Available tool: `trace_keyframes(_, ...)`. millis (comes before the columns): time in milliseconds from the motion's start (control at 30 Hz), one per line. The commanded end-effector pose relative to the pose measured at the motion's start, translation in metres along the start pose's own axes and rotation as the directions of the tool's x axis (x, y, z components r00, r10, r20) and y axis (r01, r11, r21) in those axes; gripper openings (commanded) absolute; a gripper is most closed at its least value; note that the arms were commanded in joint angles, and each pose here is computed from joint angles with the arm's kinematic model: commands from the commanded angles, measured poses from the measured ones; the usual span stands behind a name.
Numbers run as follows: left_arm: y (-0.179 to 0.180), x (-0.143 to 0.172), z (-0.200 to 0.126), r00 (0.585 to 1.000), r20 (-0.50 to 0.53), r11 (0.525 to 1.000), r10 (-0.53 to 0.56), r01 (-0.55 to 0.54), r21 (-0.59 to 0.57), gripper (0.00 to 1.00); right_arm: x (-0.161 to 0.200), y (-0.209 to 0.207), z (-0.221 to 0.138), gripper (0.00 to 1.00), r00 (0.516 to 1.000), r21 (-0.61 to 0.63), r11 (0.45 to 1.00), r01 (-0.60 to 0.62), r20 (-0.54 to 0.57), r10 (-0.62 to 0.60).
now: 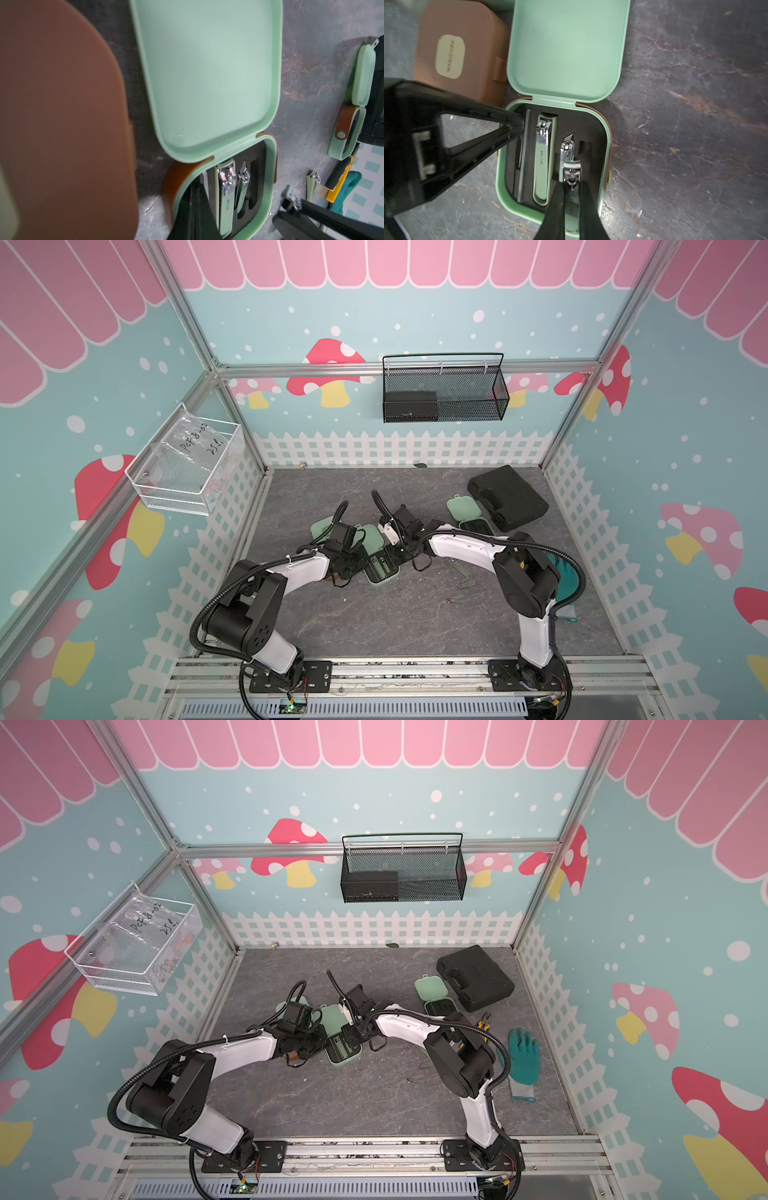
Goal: Organize nail clipper sets
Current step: Place the nail clipper in the storage box.
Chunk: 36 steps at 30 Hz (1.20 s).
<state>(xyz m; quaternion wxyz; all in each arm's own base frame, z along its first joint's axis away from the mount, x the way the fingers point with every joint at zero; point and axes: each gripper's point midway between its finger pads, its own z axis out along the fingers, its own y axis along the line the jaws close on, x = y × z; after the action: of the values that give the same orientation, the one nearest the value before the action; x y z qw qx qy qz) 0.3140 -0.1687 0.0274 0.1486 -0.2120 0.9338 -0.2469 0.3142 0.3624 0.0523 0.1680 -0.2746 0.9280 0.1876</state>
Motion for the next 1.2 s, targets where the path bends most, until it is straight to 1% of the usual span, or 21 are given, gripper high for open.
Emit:
trace_keyframes(0,0.027,0.015,0.008,0.999,-0.041,0.995,-0.036,0.032,-0.097,0.0,-0.007,0.003,0.005,0.03,1.0,0.004,1.0,-0.019,0.013,0.019)
trace_keyframes(367,0.029,0.017,0.012,0.998,-0.052,0.995,-0.037,0.032,-0.098,0.0,0.005,-0.005,0.023,0.03,0.999,0.047,0.998,-0.052,-0.006,0.052)
trace_keyframes(900,0.03,0.018,0.015,0.998,-0.057,0.995,-0.039,0.033,-0.098,0.0,-0.002,-0.023,0.028,0.03,0.999,0.166,0.985,-0.038,0.025,0.035)
trace_keyframes(1033,0.03,0.018,0.015,0.998,-0.057,0.995,-0.039,0.033,-0.096,0.0,0.006,-0.027,0.029,0.03,1.0,0.186,0.982,-0.029,0.011,0.027)
trace_keyframes(1167,0.03,0.018,0.015,0.998,-0.058,0.995,-0.039,0.033,-0.097,0.0,0.024,-0.032,0.028,0.03,0.999,0.221,0.975,-0.008,-0.028,0.015)
